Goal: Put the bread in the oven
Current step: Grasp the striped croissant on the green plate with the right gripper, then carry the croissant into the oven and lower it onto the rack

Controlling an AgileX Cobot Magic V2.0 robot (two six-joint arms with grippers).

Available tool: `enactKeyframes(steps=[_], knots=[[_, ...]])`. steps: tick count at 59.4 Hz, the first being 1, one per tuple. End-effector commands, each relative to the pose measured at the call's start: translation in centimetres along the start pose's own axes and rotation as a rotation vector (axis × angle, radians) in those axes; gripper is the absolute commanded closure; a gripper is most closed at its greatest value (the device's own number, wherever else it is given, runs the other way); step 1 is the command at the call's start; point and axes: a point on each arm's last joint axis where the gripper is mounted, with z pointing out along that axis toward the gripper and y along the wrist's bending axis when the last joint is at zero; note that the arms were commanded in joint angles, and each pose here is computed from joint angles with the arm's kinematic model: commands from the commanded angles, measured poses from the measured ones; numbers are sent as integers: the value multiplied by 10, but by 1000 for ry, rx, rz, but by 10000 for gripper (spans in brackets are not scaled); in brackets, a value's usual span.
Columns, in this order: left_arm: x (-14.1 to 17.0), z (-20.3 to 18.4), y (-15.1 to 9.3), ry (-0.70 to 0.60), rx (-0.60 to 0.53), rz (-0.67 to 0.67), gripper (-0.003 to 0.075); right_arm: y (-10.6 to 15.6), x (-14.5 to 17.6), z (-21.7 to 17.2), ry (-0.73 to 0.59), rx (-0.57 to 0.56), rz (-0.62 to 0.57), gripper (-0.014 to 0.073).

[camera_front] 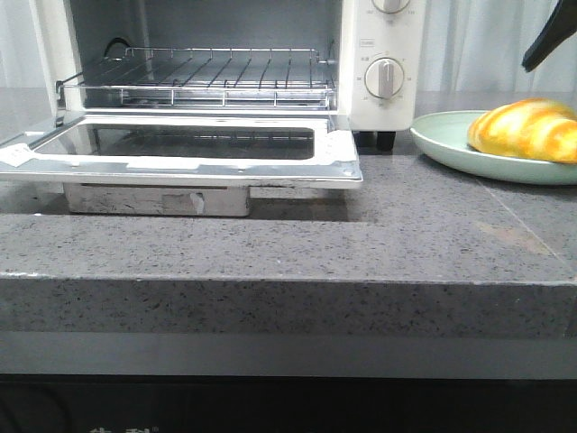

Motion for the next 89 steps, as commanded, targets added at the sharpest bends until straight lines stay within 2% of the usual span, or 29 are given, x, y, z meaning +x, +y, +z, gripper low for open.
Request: enactKeyframes(steps=[1, 20, 24, 30, 37, 42, 50, 57, 74, 82, 89], knots=[[-14, -1, 0, -88, -2, -13, 741, 8, -12, -10, -56, -34, -13, 48], [-14, -1, 0, -88, -2, -13, 741, 2, -7, 6, 20, -16, -38, 49], [-14, -1, 0, -88, -2, -13, 741, 2, -6, 7, 29, -18, -59, 74], [-14, -1, 0, -88, -2, -13, 741, 2, -6, 7, 35, -19, -64, 176], [-14, -1, 0, -88, -2, -13, 741, 2, -6, 7, 37, -20, -65, 355], [-14, -1, 0, -88, -2, -13, 741, 3, -5, 6, 46, -22, -66, 452], [-14, -1, 0, -88, -2, -13, 741, 7, -1, -4, 77, -40, -78, 541], [-14, -1, 0, -88, -2, -13, 741, 14, 8, -21, 103, -67, -111, 540], [-14, -1, 0, -88, -2, -13, 741, 33, 54, -85, -81, -178, -189, 540], [-14, -1, 0, -88, -2, -13, 741, 49, 80, -99, -17, -298, -194, 540], [-14, -1, 0, -88, -2, -13, 741, 70, 101, -94, 53, -415, -185, 540]])
